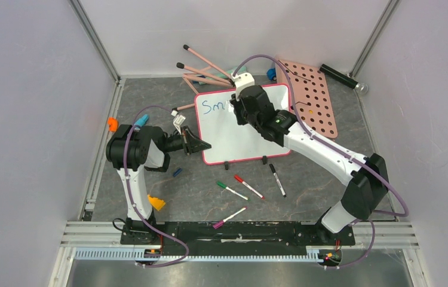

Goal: Write a sentence on the whiteboard

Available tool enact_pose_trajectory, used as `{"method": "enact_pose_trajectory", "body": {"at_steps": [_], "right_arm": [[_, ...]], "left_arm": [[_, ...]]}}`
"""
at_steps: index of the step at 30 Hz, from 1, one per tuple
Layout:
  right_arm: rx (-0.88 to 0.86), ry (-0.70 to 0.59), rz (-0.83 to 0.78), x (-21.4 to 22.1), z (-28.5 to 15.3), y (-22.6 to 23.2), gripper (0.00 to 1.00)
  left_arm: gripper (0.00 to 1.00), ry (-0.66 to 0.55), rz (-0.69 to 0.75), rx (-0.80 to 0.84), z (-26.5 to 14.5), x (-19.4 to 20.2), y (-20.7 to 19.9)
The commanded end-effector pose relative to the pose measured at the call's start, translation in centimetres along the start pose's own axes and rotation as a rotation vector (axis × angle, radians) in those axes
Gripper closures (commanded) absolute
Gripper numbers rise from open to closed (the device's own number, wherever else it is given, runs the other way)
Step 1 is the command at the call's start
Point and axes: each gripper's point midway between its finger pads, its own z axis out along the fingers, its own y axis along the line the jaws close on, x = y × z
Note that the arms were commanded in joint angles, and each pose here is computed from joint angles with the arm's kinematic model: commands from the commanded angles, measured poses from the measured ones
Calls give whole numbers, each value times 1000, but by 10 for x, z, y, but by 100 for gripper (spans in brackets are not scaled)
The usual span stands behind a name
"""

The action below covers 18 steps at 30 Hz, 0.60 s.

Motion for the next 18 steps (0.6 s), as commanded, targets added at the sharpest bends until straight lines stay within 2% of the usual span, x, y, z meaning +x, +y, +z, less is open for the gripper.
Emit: {"method": "enact_pose_trajectory", "body": {"at_steps": [1,18], "right_arm": [[35,-93,5,-39,-7,-10,100],[55,-70,-1,-36,11,-14,100]], "left_arm": [[98,-42,262,-64,0,-2,25],[98,-42,261,-65,0,-1,25]]}}
